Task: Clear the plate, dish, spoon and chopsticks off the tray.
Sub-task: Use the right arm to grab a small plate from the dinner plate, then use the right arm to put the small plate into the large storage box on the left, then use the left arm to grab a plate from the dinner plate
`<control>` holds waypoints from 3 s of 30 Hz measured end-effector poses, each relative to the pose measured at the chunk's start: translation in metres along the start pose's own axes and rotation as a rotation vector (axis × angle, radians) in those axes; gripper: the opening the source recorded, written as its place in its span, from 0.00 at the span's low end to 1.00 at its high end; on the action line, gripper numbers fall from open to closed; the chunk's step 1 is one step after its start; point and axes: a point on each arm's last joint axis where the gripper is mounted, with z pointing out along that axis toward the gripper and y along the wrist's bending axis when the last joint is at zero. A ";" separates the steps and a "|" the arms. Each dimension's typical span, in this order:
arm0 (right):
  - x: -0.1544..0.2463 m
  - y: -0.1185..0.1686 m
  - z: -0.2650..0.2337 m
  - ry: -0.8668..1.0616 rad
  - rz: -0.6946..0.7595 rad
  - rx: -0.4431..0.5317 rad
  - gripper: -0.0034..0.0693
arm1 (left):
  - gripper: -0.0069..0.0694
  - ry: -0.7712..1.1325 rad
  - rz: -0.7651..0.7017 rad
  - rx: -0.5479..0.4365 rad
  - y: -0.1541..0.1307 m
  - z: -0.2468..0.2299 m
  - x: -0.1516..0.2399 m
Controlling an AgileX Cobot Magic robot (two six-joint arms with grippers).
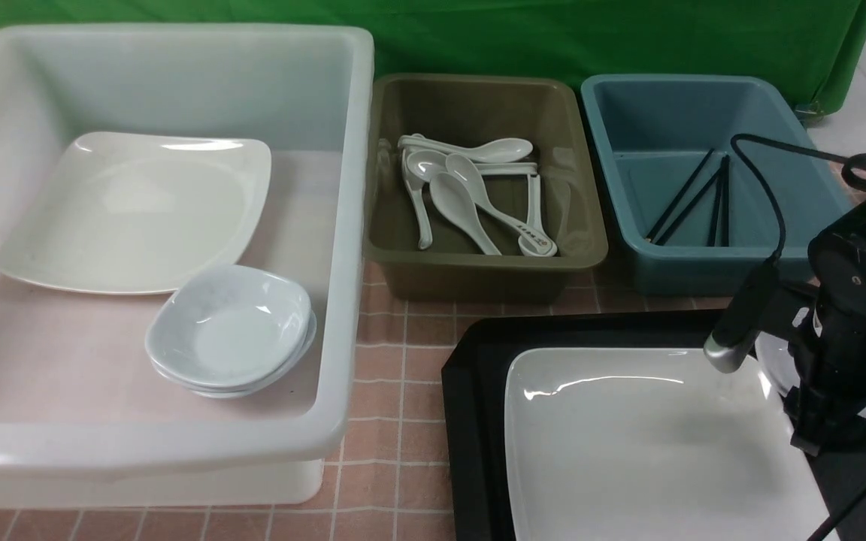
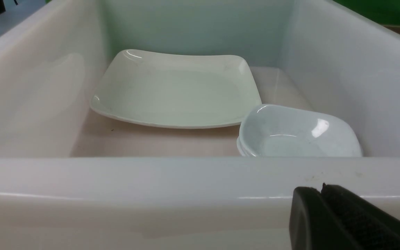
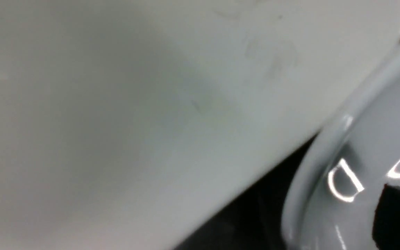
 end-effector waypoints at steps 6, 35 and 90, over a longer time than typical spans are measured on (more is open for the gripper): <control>-0.002 0.001 0.003 0.008 -0.011 0.001 0.39 | 0.12 0.000 0.001 0.000 0.000 0.000 0.000; 0.019 0.023 -0.208 -0.348 0.236 0.054 0.15 | 0.12 0.000 0.000 0.000 0.000 0.000 0.000; -0.132 0.182 -0.355 -0.870 -0.274 -0.274 0.22 | 0.12 0.000 0.000 0.000 0.000 0.000 0.000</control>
